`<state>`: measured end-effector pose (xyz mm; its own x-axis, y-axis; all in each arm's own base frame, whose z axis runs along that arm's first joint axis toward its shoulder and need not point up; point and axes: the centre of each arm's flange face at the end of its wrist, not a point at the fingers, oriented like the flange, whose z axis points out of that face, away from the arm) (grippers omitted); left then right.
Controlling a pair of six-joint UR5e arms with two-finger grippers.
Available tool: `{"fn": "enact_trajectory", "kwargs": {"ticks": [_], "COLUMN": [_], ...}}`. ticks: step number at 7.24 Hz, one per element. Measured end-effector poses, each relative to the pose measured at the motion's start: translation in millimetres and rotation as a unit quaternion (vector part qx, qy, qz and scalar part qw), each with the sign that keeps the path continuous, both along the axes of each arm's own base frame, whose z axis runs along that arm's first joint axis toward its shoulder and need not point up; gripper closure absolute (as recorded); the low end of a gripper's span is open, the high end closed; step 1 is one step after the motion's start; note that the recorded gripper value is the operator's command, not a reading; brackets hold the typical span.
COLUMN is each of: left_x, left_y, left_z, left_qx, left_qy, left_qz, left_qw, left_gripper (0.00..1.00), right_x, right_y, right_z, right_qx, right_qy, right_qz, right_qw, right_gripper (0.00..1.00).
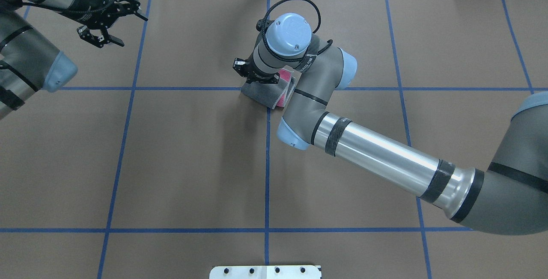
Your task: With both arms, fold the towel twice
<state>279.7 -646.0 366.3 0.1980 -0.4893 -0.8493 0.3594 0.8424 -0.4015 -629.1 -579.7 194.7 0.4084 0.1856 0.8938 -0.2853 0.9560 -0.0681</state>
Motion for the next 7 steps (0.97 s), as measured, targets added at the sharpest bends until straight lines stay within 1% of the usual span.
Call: {"fn": "enact_trajectory", "kwargs": {"ticks": [3,5,7], "left_x": [0.0,-0.2,-0.3], "left_y": [0.8,1.4,1.5], "left_z": [1.9,2.5,2.5], "left_qx": [0.0,0.0,0.0], "left_qy": [-0.001,-0.001,-0.001], "left_qz": [0.0,0.0,-0.001], "left_qw": [1.0,1.0,1.0], "left_gripper": [0.0,0.0,0.0], "right_x": [-4.6,-8.4,-10.9], "right_y": [-4.4,-7.2,-8.3], "right_z": [15.3,21.3,18.0], "right_qx": [-0.006,-0.005,-0.002], "right_qy": [0.014,0.016,0.013], "right_qz": [0.006,0.009,0.009], "right_qw": [0.9999,0.9998,0.9999], "right_gripper": [1.0,1.0,1.0]}}
